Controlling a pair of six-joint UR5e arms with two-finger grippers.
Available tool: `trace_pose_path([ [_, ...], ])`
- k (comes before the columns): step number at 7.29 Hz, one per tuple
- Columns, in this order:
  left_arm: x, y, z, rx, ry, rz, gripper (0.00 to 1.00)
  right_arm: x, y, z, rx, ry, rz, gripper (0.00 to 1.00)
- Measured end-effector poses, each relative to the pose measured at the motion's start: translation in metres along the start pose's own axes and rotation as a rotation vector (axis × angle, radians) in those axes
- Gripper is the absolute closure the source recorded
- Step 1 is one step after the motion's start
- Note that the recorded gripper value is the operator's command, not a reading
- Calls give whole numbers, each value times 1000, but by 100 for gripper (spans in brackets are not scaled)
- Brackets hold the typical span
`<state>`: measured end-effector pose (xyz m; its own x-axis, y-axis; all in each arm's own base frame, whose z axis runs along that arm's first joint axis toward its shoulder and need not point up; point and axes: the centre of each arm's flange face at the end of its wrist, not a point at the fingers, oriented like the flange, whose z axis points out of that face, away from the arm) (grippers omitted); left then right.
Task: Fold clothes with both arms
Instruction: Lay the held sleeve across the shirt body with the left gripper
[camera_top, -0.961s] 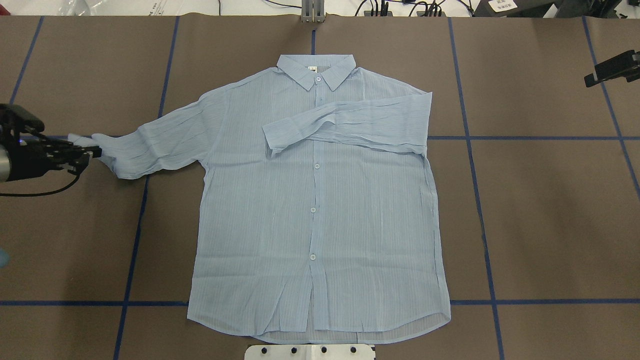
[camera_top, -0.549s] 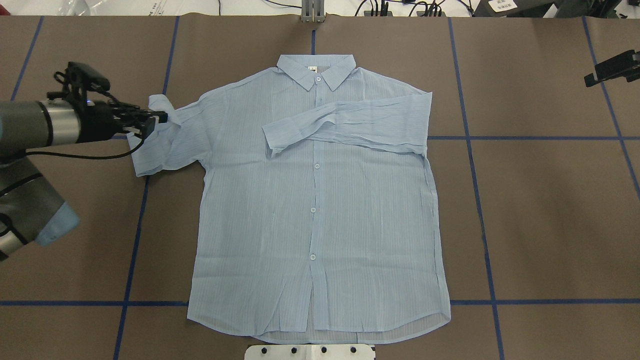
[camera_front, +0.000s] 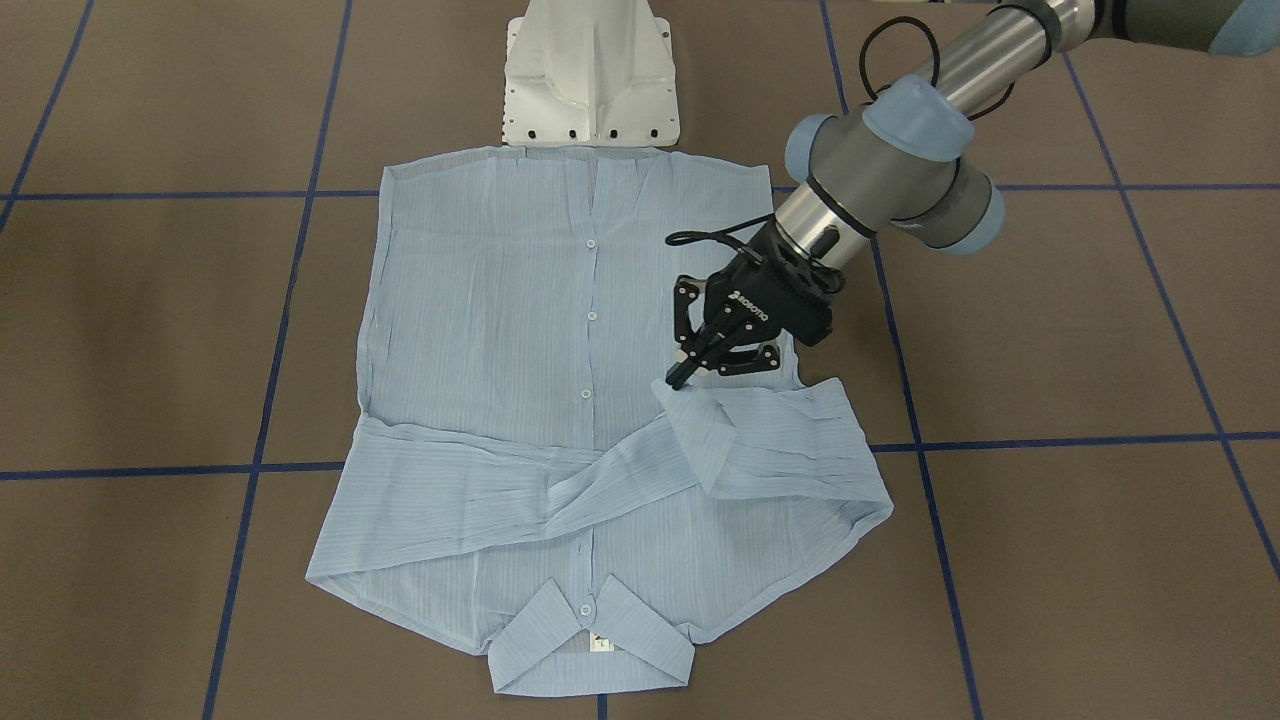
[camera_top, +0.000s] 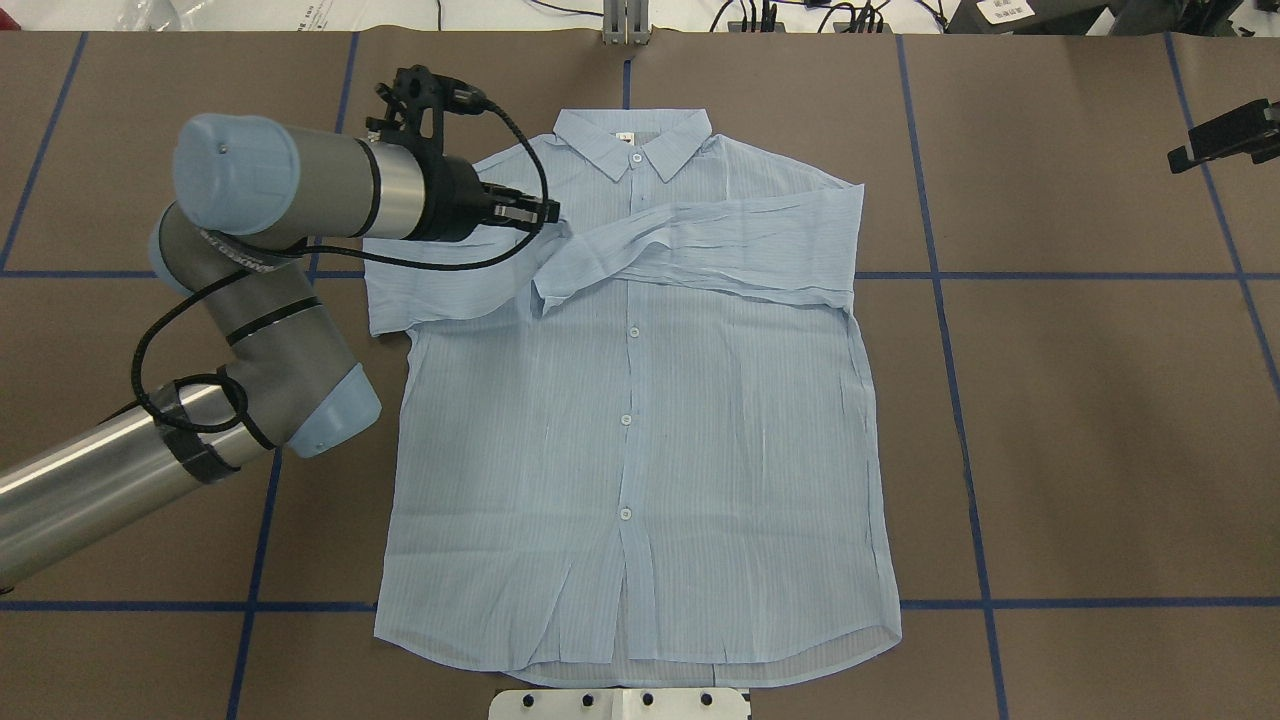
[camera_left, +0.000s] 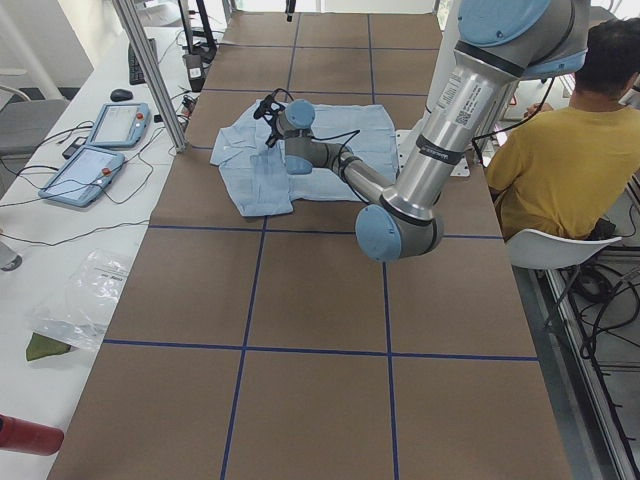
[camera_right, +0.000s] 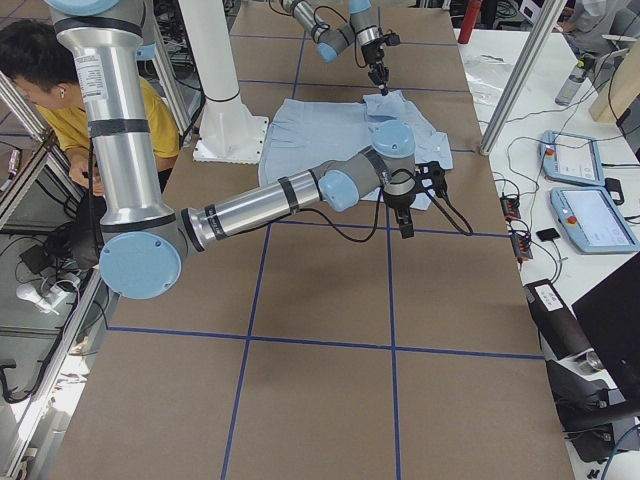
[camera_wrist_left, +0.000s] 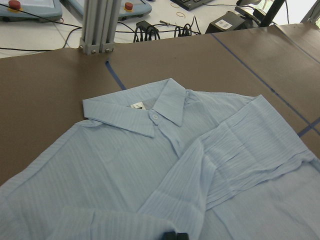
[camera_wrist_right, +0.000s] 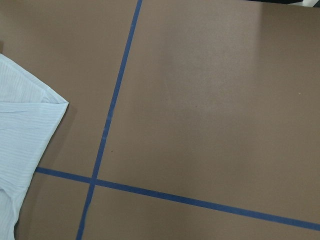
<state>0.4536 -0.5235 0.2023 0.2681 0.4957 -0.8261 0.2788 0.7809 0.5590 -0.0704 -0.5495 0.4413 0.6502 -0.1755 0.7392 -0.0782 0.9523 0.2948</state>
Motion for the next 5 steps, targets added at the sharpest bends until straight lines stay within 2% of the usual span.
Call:
trace_pose_path([
  [3, 67, -12, 28, -16, 47, -58, 100, -1, -1, 0, 1, 0, -1, 0],
  [5, 91, -4, 70, -13, 16, -67, 100, -1, -1, 0, 1, -1, -1, 0],
])
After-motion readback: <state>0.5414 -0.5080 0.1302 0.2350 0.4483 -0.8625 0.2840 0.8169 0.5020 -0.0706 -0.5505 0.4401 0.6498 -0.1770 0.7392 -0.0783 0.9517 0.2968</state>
